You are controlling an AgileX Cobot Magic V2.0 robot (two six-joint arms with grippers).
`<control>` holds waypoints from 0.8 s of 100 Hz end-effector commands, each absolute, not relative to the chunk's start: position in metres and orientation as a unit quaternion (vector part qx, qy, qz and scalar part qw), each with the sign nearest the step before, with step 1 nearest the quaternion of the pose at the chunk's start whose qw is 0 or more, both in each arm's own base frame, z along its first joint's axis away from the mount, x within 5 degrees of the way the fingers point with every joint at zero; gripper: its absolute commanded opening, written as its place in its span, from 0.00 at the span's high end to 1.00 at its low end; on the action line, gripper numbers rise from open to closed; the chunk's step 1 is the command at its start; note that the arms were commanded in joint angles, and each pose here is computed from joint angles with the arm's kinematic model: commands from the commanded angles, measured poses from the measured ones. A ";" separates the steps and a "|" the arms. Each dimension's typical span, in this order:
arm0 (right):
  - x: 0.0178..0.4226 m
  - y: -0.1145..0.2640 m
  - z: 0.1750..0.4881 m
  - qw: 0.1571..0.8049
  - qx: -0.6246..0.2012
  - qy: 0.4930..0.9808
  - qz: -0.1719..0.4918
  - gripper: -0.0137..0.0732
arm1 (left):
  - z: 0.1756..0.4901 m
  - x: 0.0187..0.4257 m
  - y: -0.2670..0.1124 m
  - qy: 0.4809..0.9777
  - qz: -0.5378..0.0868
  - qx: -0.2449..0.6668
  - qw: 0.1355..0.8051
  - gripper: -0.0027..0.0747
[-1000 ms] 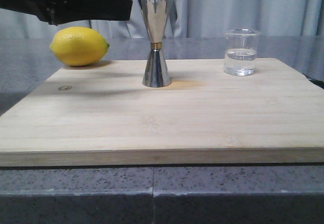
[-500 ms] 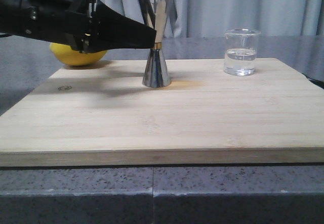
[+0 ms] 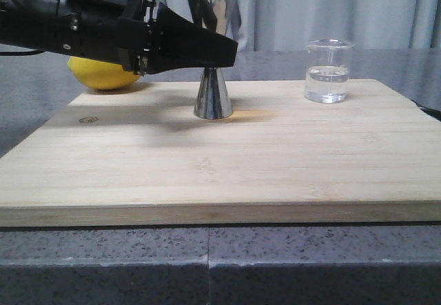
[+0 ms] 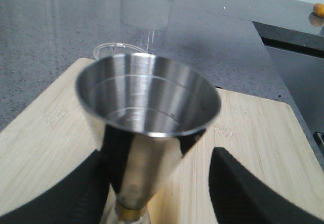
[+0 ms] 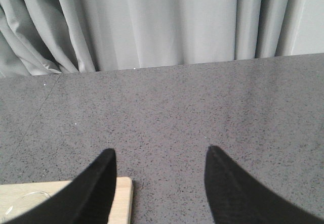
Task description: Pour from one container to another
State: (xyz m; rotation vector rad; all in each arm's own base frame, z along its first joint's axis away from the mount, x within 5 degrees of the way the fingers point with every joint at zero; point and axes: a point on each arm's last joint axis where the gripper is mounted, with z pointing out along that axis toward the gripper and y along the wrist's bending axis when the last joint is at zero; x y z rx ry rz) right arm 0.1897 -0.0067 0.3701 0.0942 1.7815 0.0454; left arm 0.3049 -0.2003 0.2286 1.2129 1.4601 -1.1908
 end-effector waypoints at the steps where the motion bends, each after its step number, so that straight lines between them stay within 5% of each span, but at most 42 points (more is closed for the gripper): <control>1: 0.189 -0.009 0.390 0.672 0.039 0.740 0.010 0.42 | 0.260 0.301 -0.203 0.540 -0.510 0.473 0.474 0.50; 46: 0.189 -0.009 0.391 0.673 0.039 0.739 0.009 0.42 | 0.259 0.300 -0.203 0.539 -0.507 0.483 0.468 0.90; 80: 0.189 -0.009 0.391 0.674 0.039 0.738 0.009 0.42 | 0.258 0.299 -0.203 0.539 -0.504 0.489 0.464 0.99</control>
